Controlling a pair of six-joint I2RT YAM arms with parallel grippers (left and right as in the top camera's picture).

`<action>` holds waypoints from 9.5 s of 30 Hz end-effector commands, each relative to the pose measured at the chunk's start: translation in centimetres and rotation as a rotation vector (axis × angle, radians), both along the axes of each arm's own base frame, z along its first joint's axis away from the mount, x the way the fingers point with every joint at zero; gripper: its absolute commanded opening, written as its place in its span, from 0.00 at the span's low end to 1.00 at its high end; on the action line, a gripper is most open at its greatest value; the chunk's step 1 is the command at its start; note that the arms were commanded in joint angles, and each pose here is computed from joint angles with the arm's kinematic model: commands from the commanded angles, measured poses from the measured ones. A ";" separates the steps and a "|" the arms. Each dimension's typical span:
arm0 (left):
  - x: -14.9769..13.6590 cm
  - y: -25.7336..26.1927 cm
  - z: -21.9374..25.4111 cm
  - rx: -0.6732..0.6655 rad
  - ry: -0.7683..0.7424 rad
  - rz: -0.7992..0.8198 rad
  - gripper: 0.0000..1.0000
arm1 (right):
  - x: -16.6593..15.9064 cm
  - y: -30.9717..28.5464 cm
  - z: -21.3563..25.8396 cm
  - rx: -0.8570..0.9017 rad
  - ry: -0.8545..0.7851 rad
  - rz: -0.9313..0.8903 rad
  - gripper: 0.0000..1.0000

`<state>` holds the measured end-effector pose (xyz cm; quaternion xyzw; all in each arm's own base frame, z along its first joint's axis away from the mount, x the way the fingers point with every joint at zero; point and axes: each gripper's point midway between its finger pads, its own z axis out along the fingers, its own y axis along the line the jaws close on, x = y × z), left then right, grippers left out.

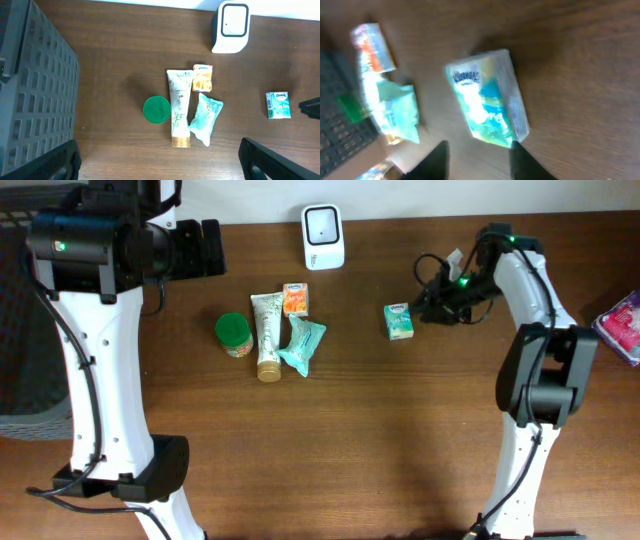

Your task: Scan the item barcode

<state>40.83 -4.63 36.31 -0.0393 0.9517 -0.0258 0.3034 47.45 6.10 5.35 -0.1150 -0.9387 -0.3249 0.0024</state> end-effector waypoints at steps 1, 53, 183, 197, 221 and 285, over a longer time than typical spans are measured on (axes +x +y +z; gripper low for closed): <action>-0.3 0.1 0.7 0.009 -0.022 -0.010 0.99 | -0.5 -0.8 -1.6 -0.190 -0.001 0.049 0.55; -0.3 0.1 0.7 0.009 -0.022 -0.010 0.99 | 3.9 -30.1 7.1 -0.891 -0.206 -0.534 0.99; -0.3 0.1 0.7 0.009 -0.022 -0.010 0.99 | 9.0 -17.2 11.2 -1.149 -0.446 -0.546 0.10; -0.3 0.1 0.7 0.009 -0.022 -0.010 0.99 | 1.9 -31.1 3.2 -0.794 -0.146 -0.681 0.93; -0.3 0.1 0.7 0.009 -0.022 -0.010 0.99 | 6.9 22.4 -2.1 -0.324 -0.481 0.040 0.88; -0.3 0.1 0.7 0.009 -0.022 -0.010 0.99 | -0.4 11.5 0.9 -0.219 -0.130 0.330 0.11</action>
